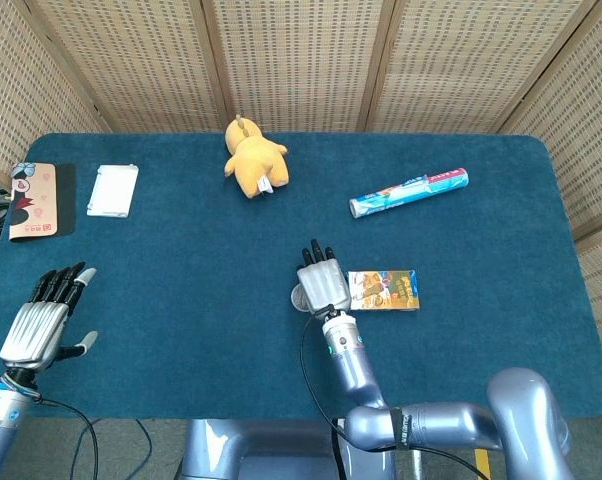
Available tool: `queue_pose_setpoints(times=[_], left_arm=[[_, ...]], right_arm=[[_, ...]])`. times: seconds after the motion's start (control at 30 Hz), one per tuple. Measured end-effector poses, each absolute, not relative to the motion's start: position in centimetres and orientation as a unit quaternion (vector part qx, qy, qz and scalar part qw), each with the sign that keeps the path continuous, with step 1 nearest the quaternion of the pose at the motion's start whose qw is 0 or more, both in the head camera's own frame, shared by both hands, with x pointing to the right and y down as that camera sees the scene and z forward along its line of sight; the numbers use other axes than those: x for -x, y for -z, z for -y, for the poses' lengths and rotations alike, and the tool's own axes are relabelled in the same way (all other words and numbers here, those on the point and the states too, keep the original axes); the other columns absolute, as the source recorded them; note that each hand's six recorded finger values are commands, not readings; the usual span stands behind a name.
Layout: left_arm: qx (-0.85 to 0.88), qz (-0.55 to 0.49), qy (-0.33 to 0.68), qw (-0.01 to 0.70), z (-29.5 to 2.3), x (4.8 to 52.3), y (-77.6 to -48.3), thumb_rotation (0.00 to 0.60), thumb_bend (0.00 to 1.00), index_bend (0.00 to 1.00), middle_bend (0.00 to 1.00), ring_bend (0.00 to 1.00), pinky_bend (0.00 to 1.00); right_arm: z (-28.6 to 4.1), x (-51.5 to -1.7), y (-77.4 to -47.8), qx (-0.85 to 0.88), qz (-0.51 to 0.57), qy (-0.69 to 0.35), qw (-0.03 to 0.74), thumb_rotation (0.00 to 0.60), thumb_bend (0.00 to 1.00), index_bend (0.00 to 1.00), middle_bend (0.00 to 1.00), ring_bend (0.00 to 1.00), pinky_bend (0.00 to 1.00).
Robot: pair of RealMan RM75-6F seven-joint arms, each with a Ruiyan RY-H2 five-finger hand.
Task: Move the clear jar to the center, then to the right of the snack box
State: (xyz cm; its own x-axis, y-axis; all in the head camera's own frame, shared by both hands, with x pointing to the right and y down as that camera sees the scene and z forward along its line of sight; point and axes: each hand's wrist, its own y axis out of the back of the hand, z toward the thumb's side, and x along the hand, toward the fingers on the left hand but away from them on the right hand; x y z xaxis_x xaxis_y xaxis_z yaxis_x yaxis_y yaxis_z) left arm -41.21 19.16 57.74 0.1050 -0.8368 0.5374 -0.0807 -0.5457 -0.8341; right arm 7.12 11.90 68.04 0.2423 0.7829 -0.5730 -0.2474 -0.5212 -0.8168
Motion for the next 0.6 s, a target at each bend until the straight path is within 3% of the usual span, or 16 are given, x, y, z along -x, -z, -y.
queue_pose_setpoints(times=[0.27, 0.6], left_arm=[[0.665, -0.343, 0.574, 0.332, -19.3, 41.1, -57.7, 0.600, 0.29, 0.00, 0.00, 0.00, 0.00], [0.665, -0.334, 0.575, 0.338, -19.5, 40.5, -57.7, 0.600, 0.29, 0.00, 0.00, 0.00, 0.00]], right_arm=[[-9.8, -10.6, -66.4, 0.623, 0.227, -0.599, 0.449, 0.600, 0.00, 0.63, 0.15, 0.00, 0.19], [-7.6, -18.5, -64.9, 0.588, 0.254, -0.641, 0.424, 0.600, 0.00, 0.63, 0.16, 0.00, 0.19]])
